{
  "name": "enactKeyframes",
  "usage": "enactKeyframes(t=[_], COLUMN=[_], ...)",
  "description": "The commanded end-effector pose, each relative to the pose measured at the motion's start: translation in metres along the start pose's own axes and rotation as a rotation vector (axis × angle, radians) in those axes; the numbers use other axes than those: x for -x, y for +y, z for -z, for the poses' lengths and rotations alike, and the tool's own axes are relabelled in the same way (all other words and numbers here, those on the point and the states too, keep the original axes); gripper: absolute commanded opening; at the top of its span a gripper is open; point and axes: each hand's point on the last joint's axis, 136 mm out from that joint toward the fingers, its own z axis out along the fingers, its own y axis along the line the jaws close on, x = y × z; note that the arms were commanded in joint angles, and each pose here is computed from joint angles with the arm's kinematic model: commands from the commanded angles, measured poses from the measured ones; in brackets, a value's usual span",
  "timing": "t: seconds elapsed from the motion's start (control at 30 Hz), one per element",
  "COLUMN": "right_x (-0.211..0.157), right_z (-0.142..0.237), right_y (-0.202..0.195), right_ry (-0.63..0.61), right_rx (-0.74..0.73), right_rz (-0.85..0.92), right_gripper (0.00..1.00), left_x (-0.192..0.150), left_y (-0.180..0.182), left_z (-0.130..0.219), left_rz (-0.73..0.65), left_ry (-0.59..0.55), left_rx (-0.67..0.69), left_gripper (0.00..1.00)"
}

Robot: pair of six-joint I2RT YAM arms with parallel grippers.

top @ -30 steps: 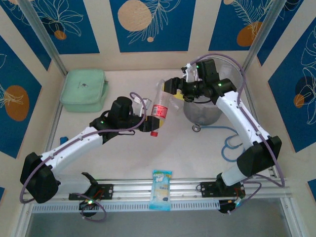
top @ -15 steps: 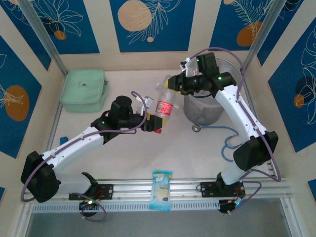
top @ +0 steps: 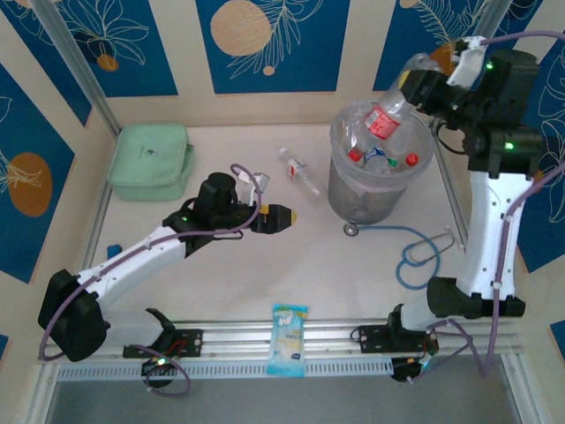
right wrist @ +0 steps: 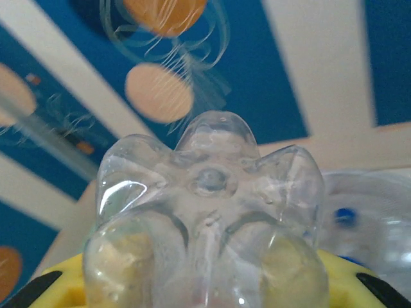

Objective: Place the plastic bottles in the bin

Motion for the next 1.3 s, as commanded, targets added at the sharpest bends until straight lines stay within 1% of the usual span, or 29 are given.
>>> enactKeyframes(t=[0.0, 0.1, 0.2, 0.33, 0.47, 0.57, 0.73, 0.93, 1.13, 1.27], right_x=[0.002, -0.003, -0.019, -0.047, -0.078, -0.107, -0.158, -0.213, -0.269, -0.299], right_z=[-0.003, -0.017, -0.041, -0.074, -0.101, -0.121, -0.149, -0.171, -0.181, -0.183], right_y=[-0.041, -0.054, -0.061, -0.058, -0.058, -0.064, -0.091, -0.113, -0.131, -0.134], right_ry=[-0.012, 0.005, 0.059, 0.137, 0.235, 0.317, 0.491, 0.684, 0.863, 0.946], right_rx=[-0.164, -0.200, -0.222, -0.205, -0.191, -0.207, -0.267, -0.316, -0.369, -0.379], right_rz=[0.044, 0.070, 0.135, 0.201, 0.201, 0.206, 0.140, 0.036, -0.050, -0.100], right_gripper=[0.04, 0.03, 0.02, 0.02, 0.02, 0.02, 0.02, 0.03, 0.05, 0.09], left_x=[-0.003, -0.005, -0.007, -0.009, -0.011, -0.013, -0.014, -0.017, -0.022, -0.024], left_y=[0.017, 0.021, 0.030, 0.036, 0.039, 0.042, 0.043, 0.047, 0.051, 0.055], left_z=[-0.006, -0.010, -0.012, -0.013, -0.014, -0.015, -0.015, -0.015, -0.018, -0.021], left_rz=[0.057, 0.077, 0.107, 0.133, 0.145, 0.153, 0.157, 0.164, 0.175, 0.180], left_ry=[0.008, 0.017, 0.024, 0.027, 0.031, 0.035, 0.042, 0.054, 0.079, 0.106], left_rx=[0.039, 0.049, 0.075, 0.094, 0.099, 0.106, 0.106, 0.117, 0.122, 0.143], left_gripper=[0.99, 0.98, 0.98, 0.98, 0.97, 0.97, 0.97, 0.97, 0.97, 0.97])
